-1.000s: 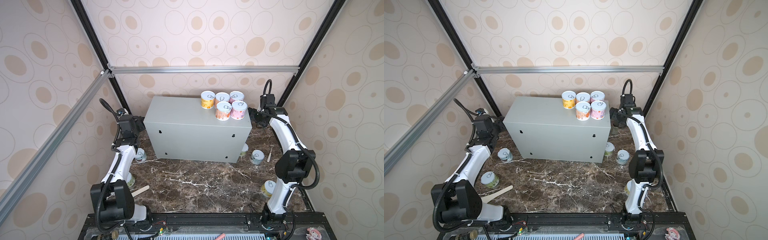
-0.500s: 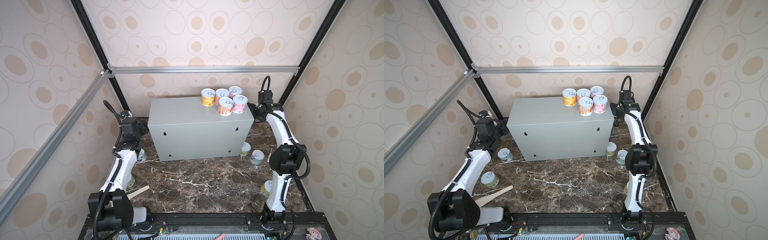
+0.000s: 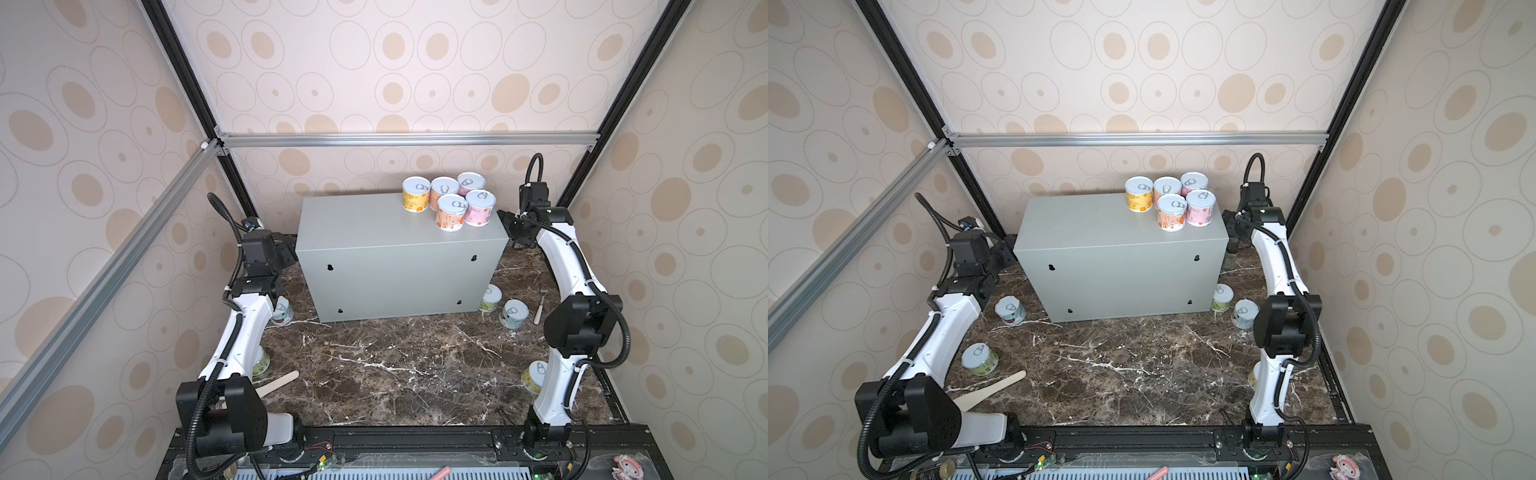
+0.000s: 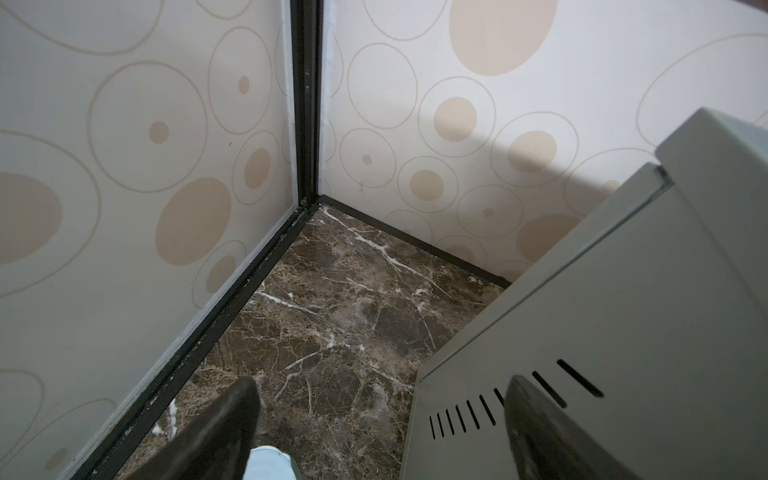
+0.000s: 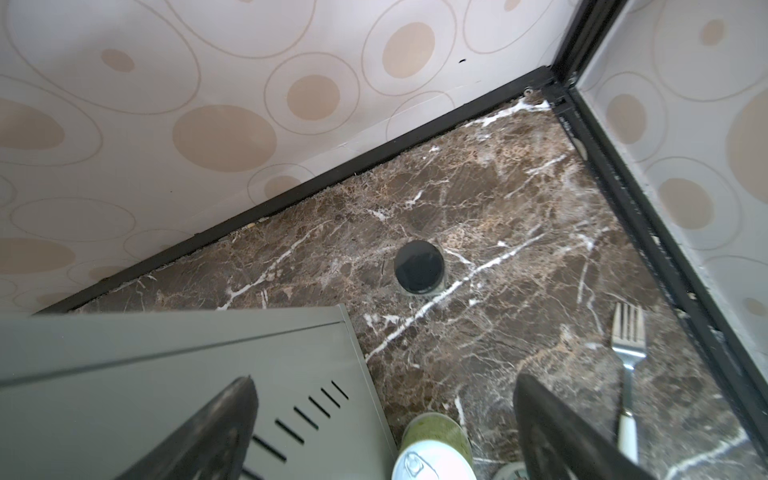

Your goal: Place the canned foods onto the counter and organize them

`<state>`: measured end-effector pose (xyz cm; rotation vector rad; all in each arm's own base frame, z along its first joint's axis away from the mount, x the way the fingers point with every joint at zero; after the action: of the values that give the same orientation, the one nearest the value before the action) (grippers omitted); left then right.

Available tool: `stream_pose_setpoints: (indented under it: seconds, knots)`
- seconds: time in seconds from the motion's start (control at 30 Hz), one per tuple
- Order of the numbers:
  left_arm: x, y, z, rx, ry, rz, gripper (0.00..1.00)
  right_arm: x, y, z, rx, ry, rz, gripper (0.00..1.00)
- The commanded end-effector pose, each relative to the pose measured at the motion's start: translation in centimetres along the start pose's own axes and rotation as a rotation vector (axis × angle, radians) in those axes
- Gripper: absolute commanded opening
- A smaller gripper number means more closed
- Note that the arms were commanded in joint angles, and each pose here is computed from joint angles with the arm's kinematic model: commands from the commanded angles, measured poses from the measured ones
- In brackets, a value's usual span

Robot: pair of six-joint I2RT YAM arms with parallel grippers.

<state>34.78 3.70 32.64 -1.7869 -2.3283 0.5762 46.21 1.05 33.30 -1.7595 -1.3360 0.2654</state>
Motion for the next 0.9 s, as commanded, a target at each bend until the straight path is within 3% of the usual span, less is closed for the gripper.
stream_pose_setpoints:
  seconds: [0.0,0.37,0.87]
  knots:
    - [-7.5,-3.3,-1.9,-0.046,0.02,0.45,0.98,5.7,-4.7,4.9,0.181,-0.119,-0.291,0.99]
    - [-5.3,-5.6,-0.9,-0.039,0.004,0.37,0.99,1.1,-9.0,6.5,0.125,-0.07,-0.219,0.99]
    - [-2.4,-9.1,4.8,0.033,-0.014,0.286,0.99,-8.1,-12.4,14.7,0.092,0.035,-0.043,0.99]
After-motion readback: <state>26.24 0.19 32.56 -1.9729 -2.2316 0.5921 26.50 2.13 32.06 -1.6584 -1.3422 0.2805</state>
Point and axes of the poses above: each gripper's point midway between its finger pads, its own y axis out along the fingers, its own x axis along the line the jaws close on, z = x × y, the point moved 10 cm from there along -y, back along the fingers, and after that the axes turned 8 degrees about y, right-handed, at the moved point
